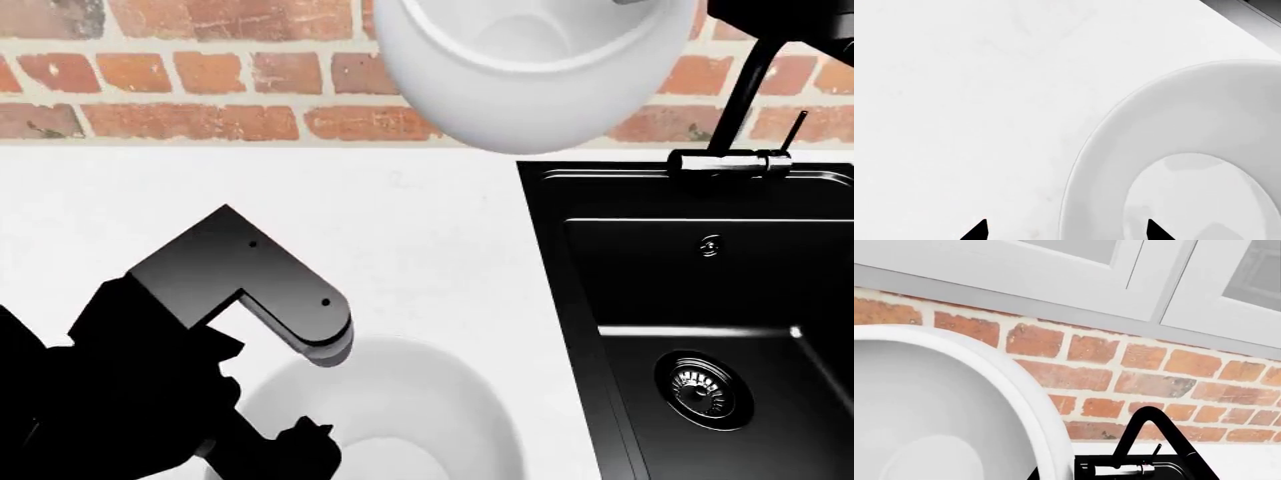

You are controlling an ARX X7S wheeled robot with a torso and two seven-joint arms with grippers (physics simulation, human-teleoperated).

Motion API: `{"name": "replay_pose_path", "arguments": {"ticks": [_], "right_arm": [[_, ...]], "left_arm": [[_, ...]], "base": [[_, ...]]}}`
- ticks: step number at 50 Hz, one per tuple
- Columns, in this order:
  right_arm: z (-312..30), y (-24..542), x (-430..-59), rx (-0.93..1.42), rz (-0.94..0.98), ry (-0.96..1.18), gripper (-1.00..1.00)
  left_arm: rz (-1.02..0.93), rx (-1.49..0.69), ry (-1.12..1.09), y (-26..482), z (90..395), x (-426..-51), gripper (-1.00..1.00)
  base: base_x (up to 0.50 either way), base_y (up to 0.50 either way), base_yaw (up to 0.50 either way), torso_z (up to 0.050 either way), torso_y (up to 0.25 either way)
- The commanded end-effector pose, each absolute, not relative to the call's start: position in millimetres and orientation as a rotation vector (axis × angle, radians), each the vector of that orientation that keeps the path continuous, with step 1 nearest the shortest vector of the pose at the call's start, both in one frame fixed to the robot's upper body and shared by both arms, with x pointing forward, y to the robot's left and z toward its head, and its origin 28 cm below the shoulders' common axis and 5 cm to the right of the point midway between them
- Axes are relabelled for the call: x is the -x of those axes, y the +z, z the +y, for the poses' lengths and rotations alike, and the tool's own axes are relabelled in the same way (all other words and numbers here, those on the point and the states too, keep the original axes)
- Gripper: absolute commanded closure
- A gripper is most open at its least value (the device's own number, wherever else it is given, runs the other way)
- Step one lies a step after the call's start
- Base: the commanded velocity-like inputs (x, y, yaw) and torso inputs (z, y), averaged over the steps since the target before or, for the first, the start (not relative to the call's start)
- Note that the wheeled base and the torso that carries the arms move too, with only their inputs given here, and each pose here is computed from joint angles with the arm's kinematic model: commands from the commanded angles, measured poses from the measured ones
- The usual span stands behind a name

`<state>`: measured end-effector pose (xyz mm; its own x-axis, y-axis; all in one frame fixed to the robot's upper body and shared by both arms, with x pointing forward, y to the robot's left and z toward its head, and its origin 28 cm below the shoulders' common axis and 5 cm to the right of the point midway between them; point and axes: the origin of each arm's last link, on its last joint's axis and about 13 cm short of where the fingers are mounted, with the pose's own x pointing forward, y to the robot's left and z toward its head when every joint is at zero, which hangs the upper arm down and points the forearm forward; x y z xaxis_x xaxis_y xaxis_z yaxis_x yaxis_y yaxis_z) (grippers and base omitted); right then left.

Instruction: Stack the bowls in the sink.

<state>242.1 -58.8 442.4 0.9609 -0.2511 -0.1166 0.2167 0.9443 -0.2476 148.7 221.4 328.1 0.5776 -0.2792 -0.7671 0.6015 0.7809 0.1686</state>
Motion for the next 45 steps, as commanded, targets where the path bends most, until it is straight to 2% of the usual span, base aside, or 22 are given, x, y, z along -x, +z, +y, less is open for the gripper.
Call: {"name": "replay_pose_path", "arguments": {"ticks": [1, 27, 28, 45], "right_arm": [[-59.1, 444.4, -241.8, 0.233, 0.133, -0.249, 1.0], [-59.2, 443.2, -242.2, 0.228, 0.133, -0.246, 1.0], [-59.3, 443.0, -242.3, 0.228, 0.133, -0.246, 1.0], [-59.3, 442.6, -242.9, 0.229, 0.136, -0.248, 1.0]], "left_arm": [[0.832, -0.458, -0.548, 322.3, 219.9, -150.0, -1.0], [0.867, -0.477, -0.608, 311.3, 215.7, -149.9, -1.0], [0.864, -0.478, -0.607, 311.3, 215.8, -149.9, 1.0], [0.844, -0.481, -0.604, 315.8, 217.8, -146.8, 1.0]], "base": [[0.0, 0.0, 0.0, 0.0, 0.0], [0.0, 0.0, 0.0, 0.0, 0.0], [0.0, 0.0, 0.0, 0.0, 0.0], [0.0, 0.0, 0.0, 0.0, 0.0]]}}
